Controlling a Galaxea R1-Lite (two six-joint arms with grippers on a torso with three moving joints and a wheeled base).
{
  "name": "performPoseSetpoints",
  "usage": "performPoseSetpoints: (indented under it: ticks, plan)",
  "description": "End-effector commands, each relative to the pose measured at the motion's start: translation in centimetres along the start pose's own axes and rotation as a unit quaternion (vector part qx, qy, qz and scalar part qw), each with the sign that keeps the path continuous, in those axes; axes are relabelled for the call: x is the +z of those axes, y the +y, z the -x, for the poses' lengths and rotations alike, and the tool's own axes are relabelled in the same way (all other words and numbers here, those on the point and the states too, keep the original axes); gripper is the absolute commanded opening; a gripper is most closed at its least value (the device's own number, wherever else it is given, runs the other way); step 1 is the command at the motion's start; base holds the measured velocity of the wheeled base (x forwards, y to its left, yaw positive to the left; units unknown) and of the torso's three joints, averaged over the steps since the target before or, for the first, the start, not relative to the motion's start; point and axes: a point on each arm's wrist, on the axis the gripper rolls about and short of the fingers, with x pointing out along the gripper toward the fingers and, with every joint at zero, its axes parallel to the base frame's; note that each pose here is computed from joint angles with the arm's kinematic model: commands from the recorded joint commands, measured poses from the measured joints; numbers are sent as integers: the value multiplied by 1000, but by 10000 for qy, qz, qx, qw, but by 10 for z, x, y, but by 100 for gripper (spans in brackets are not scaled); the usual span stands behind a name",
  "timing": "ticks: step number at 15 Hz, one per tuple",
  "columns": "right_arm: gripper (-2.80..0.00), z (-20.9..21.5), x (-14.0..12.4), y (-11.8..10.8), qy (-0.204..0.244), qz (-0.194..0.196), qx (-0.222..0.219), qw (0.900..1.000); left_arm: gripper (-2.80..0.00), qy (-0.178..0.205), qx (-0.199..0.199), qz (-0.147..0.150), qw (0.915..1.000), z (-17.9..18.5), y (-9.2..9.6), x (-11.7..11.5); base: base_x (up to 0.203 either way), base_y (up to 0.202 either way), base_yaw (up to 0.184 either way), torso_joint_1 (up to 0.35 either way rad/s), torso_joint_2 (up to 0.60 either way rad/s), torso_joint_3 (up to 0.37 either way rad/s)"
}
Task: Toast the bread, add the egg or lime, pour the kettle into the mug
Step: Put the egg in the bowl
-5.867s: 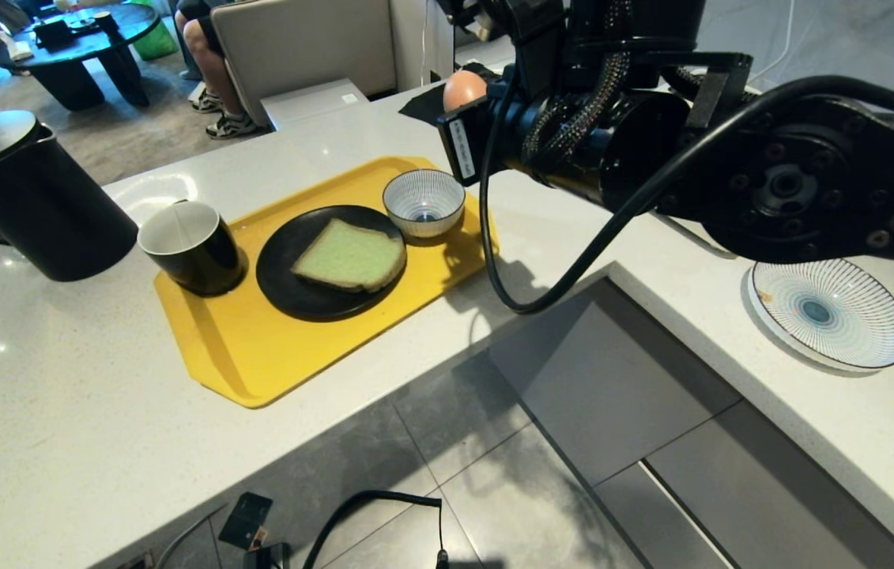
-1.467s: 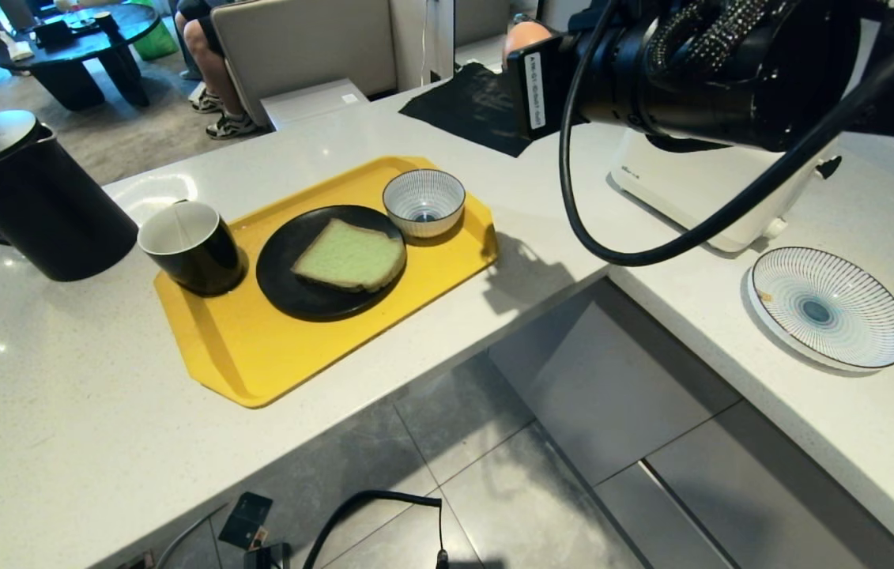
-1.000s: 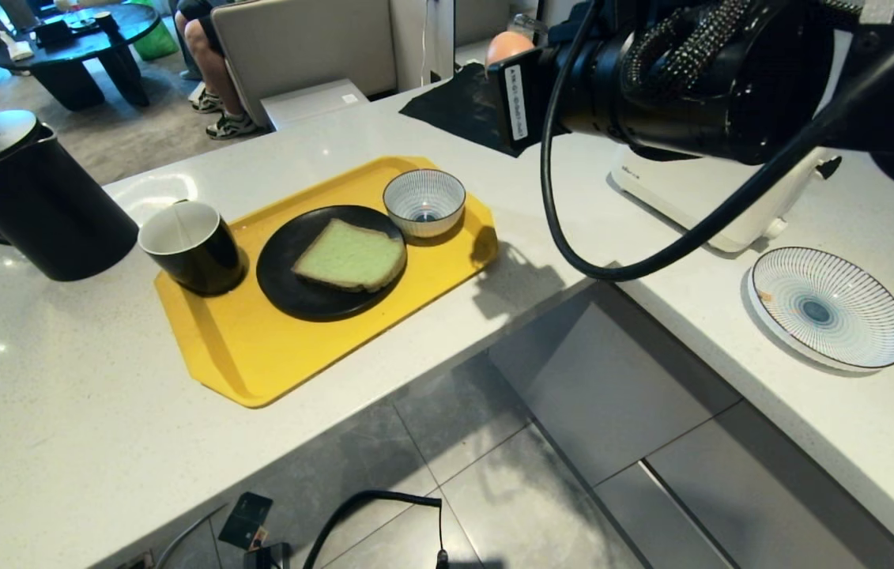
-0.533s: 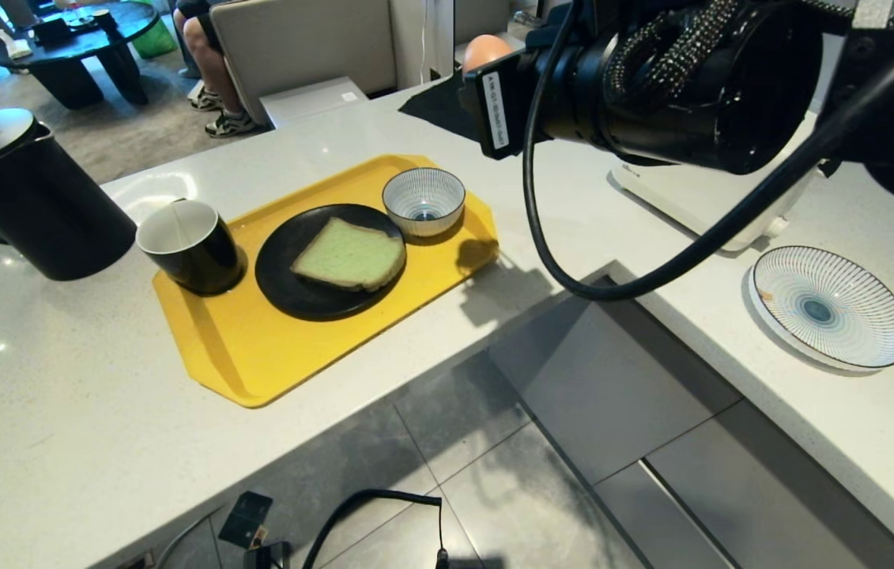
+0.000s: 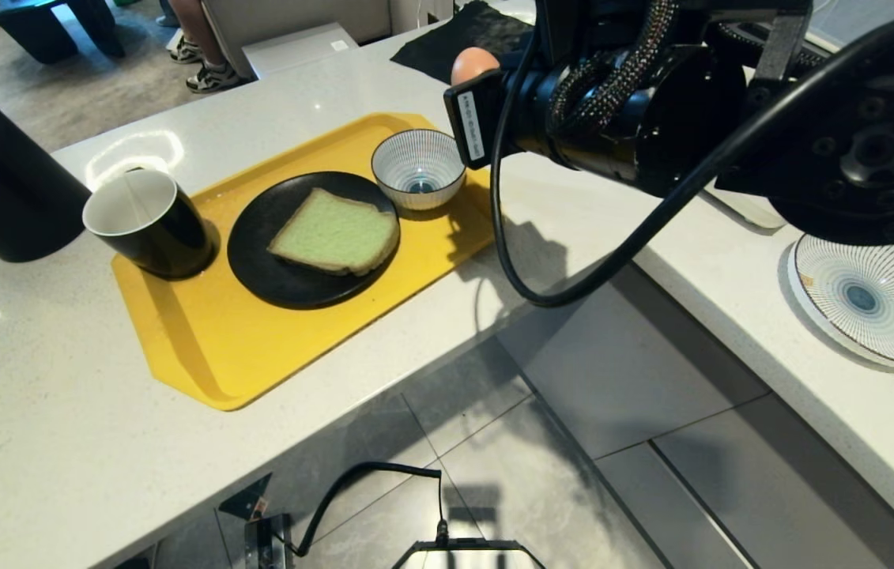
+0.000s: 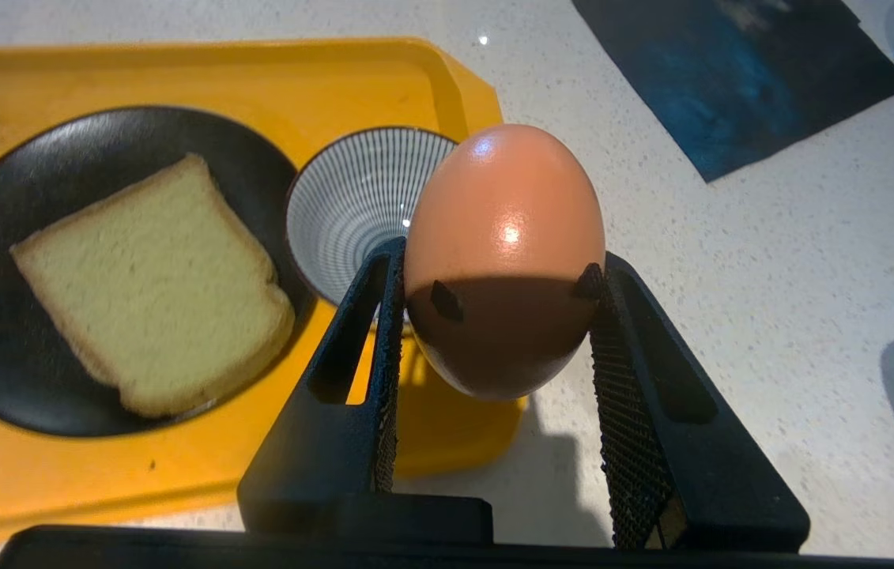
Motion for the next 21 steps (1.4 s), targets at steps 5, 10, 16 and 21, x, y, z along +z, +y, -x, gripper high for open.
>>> performPoseSetpoints:
  ticks: [5,10,16,21]
  plan:
    - [-280,3,11,0,-449,-102,-55,9989,-280,66,10,1,10000,-1,0,-4,0,0,0,3,1,-196]
    - [-280,9,14,15,-476,-38,156,9987,-280,66,9,1,10000,-1,0,-4,0,0,0,2,1,-201]
    - [-280,17,17,33,-524,-22,398,9978,-280,66,18,1,10000,-1,0,-4,0,0,0,4,5,-185]
    - [-280,25,26,28,-659,-31,402,9970,-280,66,9,1,10000,-1,0,-4,0,0,0,1,1,-22]
